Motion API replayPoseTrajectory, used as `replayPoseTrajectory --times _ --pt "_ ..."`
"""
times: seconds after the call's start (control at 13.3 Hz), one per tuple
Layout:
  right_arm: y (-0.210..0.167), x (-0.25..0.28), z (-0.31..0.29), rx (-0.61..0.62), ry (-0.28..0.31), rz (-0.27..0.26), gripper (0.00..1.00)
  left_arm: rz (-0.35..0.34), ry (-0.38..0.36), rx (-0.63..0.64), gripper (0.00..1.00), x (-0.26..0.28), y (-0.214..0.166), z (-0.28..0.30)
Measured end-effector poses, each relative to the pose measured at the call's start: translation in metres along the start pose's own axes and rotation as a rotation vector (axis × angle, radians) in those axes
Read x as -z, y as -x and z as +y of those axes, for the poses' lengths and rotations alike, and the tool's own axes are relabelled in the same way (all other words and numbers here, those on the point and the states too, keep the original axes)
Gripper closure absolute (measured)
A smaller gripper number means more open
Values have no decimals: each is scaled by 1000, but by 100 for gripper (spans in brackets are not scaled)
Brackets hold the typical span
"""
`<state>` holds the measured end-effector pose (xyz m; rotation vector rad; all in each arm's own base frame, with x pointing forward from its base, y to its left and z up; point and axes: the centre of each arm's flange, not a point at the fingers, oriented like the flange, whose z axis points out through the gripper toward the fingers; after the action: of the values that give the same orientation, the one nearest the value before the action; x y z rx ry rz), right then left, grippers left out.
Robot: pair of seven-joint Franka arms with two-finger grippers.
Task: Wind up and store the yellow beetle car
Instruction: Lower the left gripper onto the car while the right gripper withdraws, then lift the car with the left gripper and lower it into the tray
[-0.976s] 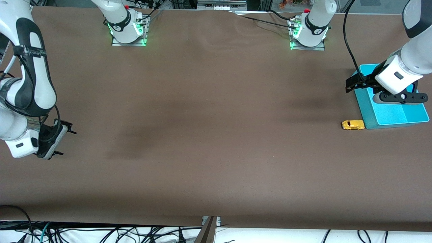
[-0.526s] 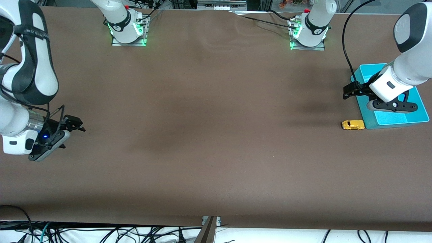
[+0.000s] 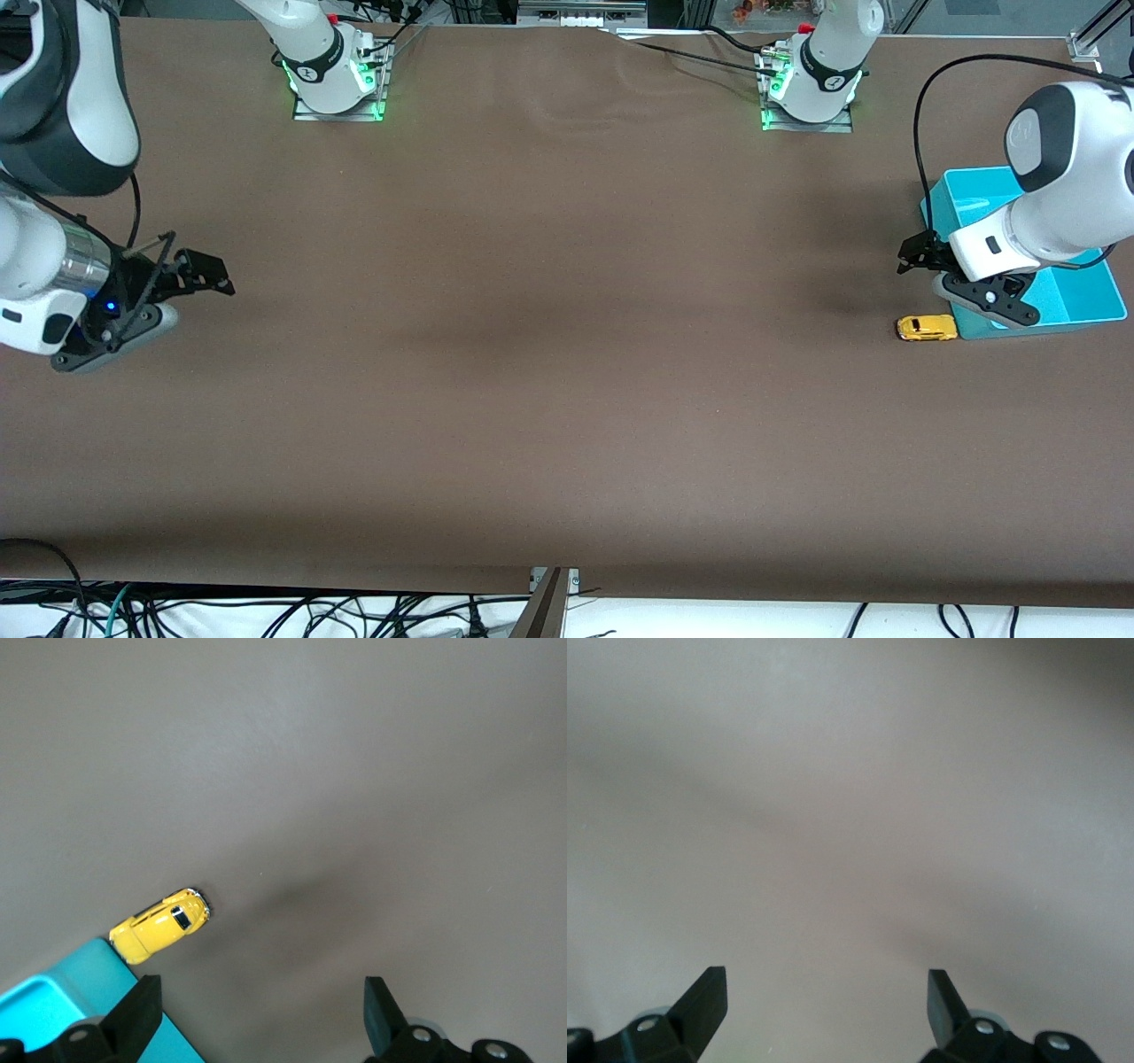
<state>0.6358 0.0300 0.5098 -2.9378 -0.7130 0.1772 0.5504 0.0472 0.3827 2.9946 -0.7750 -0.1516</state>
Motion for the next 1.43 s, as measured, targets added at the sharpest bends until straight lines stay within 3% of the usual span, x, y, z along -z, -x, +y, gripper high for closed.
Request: replayPoseTrajectory --times 0.38,0.53,0.75,1.05,1.43 --pt "5 27 0 12 96 -9 0 11 9 -325 0 -83 32 -42" --pt "8 38 3 10 147 -7 0 12 -21 -476 0 -107 38 -62" --pt "16 71 1 10 218 56 0 9 -44 -648 0 -138 43 -79" --pt "31 100 -9 9 240 103 0 17 -47 -825 0 -170 44 -86" --pt "65 90 17 -101 216 66 0 27 -53 -902 0 -198 43 -89"
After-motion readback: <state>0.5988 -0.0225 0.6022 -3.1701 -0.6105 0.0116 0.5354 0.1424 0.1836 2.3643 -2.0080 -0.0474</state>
